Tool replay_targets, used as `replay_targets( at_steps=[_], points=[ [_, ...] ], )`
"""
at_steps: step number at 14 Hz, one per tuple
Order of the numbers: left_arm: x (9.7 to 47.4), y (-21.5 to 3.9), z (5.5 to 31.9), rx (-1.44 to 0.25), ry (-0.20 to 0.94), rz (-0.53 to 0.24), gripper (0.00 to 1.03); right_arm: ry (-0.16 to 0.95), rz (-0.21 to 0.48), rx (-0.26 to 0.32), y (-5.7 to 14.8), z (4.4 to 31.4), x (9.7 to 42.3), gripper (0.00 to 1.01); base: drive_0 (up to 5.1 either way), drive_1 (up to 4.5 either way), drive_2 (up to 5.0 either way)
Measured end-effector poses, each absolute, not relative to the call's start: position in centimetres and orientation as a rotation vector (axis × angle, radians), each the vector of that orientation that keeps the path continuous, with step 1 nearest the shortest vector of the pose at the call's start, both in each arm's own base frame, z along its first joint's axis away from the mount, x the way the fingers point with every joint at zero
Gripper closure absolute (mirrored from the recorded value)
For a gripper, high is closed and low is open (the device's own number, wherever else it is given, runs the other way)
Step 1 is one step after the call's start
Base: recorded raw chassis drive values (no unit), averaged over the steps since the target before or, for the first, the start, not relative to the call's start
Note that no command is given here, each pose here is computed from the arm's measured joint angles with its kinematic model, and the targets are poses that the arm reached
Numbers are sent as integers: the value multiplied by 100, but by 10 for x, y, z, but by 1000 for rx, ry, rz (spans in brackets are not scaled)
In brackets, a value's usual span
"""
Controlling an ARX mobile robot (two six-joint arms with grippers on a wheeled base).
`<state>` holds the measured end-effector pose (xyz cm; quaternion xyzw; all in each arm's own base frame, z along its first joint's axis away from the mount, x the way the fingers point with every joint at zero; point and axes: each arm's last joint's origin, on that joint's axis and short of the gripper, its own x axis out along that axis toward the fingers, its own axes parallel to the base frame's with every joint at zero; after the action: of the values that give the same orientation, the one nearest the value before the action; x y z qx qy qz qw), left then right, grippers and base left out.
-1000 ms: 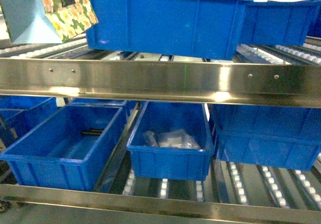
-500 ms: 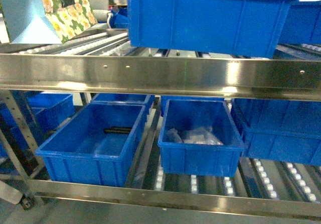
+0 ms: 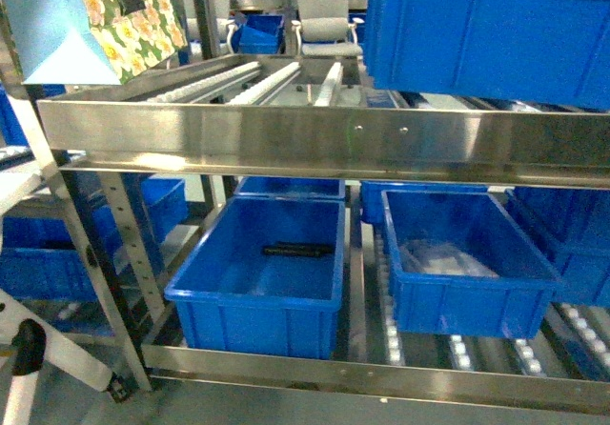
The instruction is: Move flower gift bag to table near conveyor
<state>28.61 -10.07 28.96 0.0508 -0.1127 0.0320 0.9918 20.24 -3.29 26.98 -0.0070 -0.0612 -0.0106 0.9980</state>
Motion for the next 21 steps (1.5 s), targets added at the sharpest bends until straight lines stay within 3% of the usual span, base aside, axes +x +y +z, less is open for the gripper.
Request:
replay_targets(
  at_steps=[21],
  points=[
    [286, -101, 290, 102, -225, 65, 101, -119, -21, -13, -33, 269, 203, 99, -500, 245, 245]
  ],
)
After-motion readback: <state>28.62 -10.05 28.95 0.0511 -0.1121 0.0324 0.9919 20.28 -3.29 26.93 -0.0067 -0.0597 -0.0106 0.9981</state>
